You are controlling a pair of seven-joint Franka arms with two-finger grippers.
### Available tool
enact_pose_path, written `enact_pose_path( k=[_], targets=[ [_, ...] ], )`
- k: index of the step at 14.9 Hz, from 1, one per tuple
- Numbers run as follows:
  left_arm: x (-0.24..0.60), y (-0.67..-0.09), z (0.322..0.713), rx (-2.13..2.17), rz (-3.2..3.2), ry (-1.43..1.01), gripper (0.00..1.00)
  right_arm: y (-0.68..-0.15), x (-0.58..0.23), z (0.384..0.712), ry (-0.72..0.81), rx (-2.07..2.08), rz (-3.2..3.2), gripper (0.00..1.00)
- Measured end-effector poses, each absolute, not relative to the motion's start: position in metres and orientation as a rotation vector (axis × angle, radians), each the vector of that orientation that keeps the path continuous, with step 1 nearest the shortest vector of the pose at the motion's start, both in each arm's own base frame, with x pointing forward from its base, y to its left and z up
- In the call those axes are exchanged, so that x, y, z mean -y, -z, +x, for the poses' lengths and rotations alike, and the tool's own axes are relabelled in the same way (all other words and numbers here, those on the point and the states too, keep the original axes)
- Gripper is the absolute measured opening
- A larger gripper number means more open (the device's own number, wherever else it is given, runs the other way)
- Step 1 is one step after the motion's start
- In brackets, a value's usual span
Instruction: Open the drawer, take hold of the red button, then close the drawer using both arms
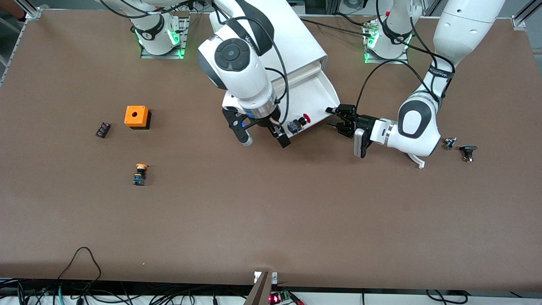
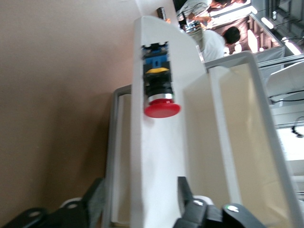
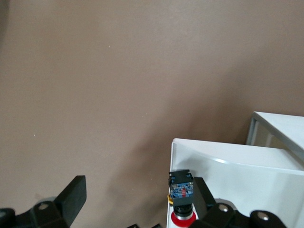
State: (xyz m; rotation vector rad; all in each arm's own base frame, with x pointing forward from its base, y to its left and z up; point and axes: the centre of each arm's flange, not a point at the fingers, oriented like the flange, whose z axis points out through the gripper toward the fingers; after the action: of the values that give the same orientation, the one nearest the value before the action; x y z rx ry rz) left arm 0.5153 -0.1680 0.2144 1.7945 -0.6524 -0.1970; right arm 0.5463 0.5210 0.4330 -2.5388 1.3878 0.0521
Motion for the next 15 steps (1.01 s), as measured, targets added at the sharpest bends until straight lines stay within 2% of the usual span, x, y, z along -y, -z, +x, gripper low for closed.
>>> enact_pose_path(
  k=[3, 11, 15],
  targets=[
    [0.154, -0.245, 0.530, 0.646, 1.808, 0.334, 0.99, -0.402, -0.540, 0.531, -0.014, -1.348, -2.572, 1.00],
    [0.125, -0.430, 0.583, 0.543, 2.175, 0.753, 1.00, -0.344, -0.570, 0.507, 0.025, -1.310, -2.645, 0.99],
    [0.114, -0.466, 0.592, 0.369, 2.391, 0.831, 1.00, -0.332, -0.580, 0.493, 0.034, -1.297, -2.673, 0.93]
  ],
)
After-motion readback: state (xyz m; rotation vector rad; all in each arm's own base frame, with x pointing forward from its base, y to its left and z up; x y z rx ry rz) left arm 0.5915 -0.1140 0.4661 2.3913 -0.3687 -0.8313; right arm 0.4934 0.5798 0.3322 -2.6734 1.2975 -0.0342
